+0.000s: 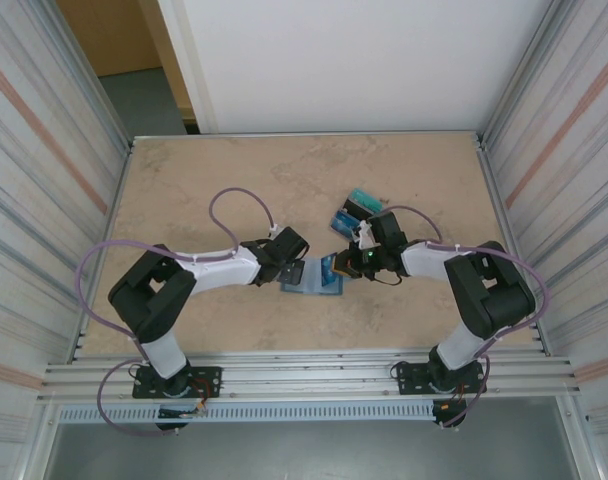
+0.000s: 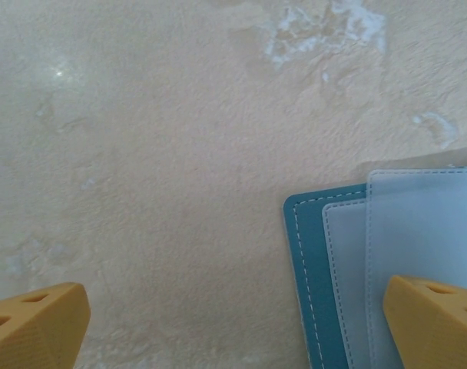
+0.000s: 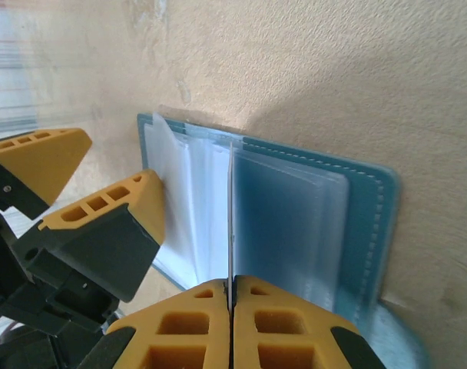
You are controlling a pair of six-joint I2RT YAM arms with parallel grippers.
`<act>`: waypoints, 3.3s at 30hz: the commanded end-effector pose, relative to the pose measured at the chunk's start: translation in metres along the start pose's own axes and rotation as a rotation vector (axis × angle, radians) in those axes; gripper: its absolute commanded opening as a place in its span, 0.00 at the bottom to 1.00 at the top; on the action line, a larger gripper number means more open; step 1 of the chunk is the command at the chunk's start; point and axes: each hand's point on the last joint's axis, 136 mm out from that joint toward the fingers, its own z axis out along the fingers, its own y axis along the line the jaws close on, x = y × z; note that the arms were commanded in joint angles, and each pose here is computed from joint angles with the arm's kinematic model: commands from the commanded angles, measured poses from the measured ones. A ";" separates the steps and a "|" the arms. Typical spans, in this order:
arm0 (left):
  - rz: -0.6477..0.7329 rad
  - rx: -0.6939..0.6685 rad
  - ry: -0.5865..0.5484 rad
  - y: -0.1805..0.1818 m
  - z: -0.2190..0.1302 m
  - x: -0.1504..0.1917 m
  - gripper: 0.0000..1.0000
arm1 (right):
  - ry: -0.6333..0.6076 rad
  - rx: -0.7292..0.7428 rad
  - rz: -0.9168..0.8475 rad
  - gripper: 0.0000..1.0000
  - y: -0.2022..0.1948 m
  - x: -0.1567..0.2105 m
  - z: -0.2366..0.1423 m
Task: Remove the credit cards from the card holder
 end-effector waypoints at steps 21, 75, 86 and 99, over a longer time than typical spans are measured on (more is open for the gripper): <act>-0.016 -0.002 -0.089 0.027 -0.063 -0.002 0.99 | -0.205 0.430 -0.537 0.04 0.037 -0.077 -0.088; -0.077 -0.028 -0.117 0.049 -0.071 0.012 0.99 | 0.011 0.524 -0.868 0.07 -0.004 -0.134 -0.043; -0.077 -0.021 -0.123 0.047 -0.073 0.008 0.99 | -0.001 0.531 -0.866 0.23 0.002 -0.136 -0.050; -0.093 -0.036 -0.136 0.055 -0.075 0.006 0.99 | -0.151 0.449 -0.881 0.35 0.052 -0.125 -0.092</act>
